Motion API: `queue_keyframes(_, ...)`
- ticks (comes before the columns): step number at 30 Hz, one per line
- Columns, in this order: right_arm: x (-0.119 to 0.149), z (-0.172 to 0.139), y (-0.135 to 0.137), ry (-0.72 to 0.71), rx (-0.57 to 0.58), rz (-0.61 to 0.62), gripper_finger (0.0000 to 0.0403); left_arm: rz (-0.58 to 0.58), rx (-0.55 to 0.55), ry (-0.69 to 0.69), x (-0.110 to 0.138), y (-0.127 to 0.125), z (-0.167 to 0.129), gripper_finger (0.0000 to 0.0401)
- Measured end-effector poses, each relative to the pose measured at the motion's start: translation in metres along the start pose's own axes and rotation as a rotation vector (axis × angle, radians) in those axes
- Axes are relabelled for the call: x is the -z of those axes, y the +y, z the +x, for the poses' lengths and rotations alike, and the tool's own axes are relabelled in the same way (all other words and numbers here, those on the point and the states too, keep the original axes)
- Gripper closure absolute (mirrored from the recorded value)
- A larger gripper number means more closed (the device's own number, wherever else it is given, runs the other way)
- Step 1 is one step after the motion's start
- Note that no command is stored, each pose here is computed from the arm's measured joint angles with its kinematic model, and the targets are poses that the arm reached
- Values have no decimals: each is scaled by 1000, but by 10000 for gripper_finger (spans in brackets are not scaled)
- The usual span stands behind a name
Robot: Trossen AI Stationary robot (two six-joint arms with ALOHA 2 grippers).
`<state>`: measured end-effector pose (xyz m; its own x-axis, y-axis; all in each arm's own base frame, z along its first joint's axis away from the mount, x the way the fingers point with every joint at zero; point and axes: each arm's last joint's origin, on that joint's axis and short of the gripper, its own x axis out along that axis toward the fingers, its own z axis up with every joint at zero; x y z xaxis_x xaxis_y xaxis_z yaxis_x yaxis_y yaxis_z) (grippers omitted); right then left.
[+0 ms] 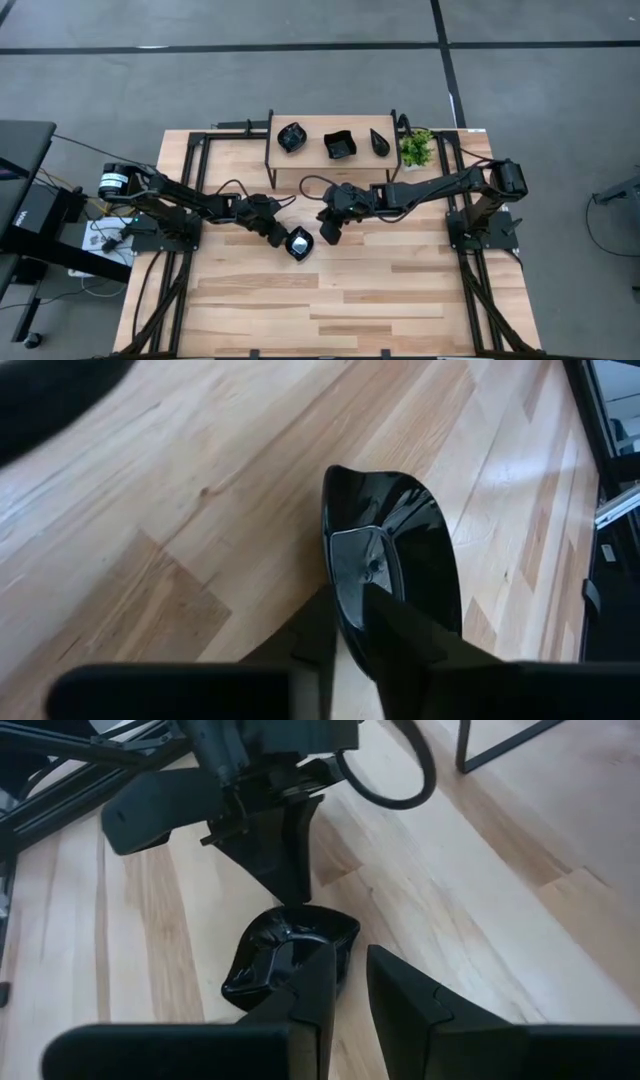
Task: Pick & Place Mini shaped plates
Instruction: Stack the black leaf shaped plate on top of the black leaf shaped plate on the shelf
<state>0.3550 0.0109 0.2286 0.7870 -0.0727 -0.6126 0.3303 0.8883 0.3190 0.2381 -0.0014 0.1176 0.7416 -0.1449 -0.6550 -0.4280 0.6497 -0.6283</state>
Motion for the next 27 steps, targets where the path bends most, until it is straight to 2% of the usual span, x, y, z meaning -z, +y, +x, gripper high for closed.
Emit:
queue_keyframes(8, 0, 0, 0, 3, -2, 0, 346, 2, 6, -6, -1, -1, 0, 264)
queue_keyframes(12, 1, 0, 0, 8, 1, 0, 346, 2, 9, -8, -1, -1, 0, 237)
queue_keyframes(17, 1, 0, 0, 8, 1, 0, 346, 2, 5, -12, -1, -1, 0, 230)
queue_keyframes(27, 1, 0, 0, 8, 1, 1, 346, 2, -13, -33, -1, 0, 0, 249)
